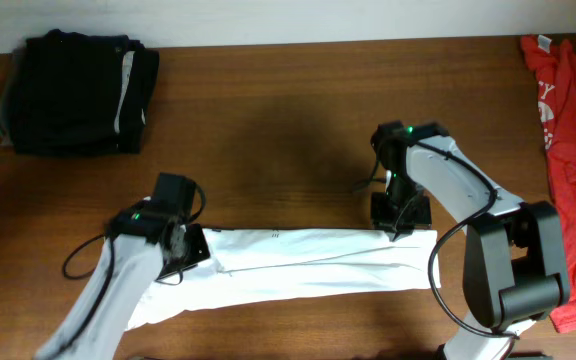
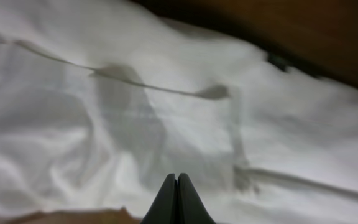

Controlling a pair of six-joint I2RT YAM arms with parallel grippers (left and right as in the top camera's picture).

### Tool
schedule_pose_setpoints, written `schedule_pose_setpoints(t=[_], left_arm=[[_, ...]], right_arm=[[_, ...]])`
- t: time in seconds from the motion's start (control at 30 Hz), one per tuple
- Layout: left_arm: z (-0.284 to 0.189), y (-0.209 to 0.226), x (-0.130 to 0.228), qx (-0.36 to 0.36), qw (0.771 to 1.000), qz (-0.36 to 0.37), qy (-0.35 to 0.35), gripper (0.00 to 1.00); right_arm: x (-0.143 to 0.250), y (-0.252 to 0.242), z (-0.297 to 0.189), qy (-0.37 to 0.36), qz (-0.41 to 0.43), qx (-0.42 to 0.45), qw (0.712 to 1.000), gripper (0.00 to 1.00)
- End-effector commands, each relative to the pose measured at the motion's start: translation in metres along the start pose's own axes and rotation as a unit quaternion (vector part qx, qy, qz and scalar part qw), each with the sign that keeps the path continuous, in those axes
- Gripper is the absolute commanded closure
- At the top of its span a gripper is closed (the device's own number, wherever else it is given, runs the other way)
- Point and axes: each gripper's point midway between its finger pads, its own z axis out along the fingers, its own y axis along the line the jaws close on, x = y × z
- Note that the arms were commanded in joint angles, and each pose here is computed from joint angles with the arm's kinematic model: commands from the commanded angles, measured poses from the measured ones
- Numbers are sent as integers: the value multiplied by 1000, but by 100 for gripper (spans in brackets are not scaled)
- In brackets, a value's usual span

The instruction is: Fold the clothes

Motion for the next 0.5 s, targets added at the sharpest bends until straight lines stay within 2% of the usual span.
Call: schedule_pose_setpoints(t=[0.0,0.27,0.47], left_arm=[[30,7,0,-23,999,-13,42,99],[63,47,3,-75,989,-74,104,99],[67,77,3,-106,981,-119,110,99]], right_arm=[[13,1,23,17,8,-10,1000,96],[19,-10,55,21,29,-11,999,96],[8,-38,64,5,67,9,998,96]])
